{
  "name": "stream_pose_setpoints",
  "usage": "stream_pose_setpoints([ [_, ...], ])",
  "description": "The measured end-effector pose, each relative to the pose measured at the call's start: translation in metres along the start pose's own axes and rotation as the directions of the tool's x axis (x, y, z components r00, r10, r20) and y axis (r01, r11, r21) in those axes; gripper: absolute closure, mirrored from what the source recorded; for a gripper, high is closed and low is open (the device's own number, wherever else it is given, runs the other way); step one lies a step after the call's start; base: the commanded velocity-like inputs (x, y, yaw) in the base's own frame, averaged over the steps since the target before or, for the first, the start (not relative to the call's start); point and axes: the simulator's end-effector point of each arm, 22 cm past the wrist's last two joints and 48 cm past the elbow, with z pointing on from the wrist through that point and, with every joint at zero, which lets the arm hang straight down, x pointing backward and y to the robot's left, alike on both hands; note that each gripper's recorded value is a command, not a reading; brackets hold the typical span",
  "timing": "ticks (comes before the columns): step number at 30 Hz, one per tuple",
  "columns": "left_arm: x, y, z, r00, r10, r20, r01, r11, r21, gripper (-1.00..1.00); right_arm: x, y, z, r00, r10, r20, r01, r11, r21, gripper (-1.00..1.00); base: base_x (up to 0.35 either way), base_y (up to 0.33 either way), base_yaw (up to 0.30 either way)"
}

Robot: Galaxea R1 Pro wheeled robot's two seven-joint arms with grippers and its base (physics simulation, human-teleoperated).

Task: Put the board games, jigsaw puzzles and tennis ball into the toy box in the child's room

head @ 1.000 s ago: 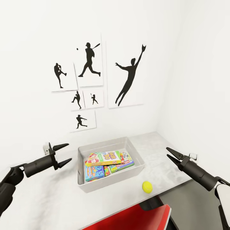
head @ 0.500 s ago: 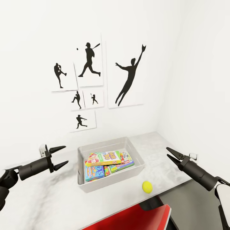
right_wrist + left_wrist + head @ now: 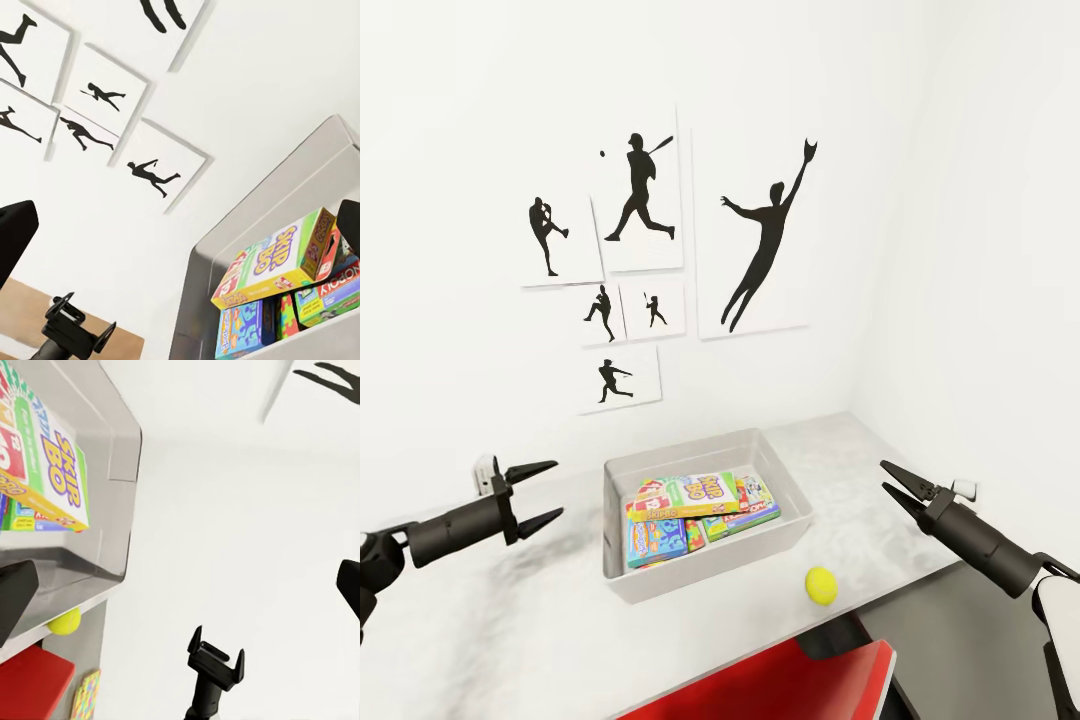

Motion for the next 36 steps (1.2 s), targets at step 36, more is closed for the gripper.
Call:
stream_pose_setpoints([
  [36,-0.002,0.001,-0.025,0.904,0.421,-0.075,-0.427,0.883,-0.197,-1.0,-0.008,0.018,-0.004,1.0,-0.024,0.016,0.024,0.999,-0.025,-1.0,-0.032,0.0,-0.192],
])
